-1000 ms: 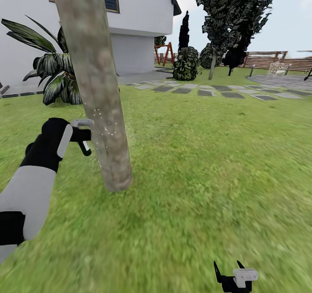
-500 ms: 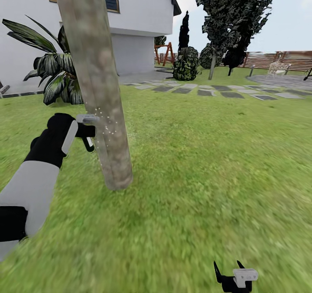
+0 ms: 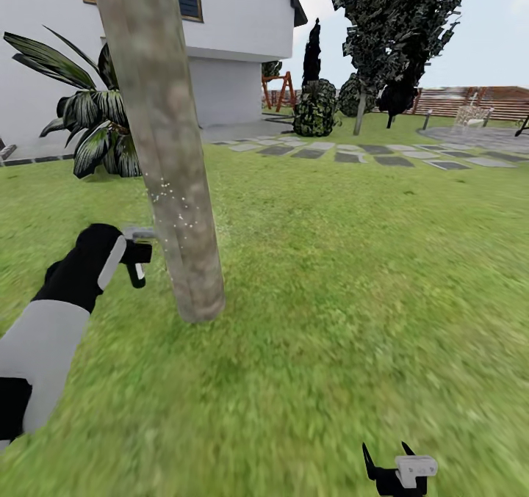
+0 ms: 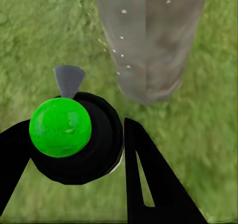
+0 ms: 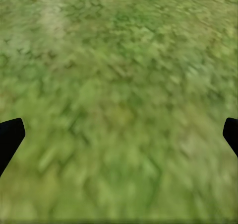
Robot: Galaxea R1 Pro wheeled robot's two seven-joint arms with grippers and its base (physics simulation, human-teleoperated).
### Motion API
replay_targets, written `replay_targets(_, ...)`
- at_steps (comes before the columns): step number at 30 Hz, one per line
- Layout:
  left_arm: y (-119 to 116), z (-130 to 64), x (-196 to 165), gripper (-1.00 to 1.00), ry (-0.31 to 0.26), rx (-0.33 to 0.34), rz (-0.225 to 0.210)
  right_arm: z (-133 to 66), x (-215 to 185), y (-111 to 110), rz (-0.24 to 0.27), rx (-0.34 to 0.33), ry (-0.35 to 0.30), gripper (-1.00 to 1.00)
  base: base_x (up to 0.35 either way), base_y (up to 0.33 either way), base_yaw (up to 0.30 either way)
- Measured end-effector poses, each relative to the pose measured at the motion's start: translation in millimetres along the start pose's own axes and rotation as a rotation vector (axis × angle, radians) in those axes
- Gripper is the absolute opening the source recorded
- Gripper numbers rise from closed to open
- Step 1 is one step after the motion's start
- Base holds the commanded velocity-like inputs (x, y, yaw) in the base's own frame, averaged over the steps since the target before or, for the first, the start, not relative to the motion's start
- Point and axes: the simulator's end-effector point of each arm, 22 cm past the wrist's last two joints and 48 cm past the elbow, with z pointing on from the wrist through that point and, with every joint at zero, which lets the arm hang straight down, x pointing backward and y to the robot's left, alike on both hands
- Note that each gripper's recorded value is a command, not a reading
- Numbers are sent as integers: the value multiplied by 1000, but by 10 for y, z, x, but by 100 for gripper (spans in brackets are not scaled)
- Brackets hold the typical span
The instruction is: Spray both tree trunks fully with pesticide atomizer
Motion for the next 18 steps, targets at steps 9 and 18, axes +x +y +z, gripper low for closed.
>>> replay_targets(9,-672,362,1188,-100,173,108,83,-1,3,2,0,0,1,100,0,0,0)
replay_targets(18,-1157,382,1556,-100,210,157,101,-2,5,2,1,0,2,100,0,0,0)
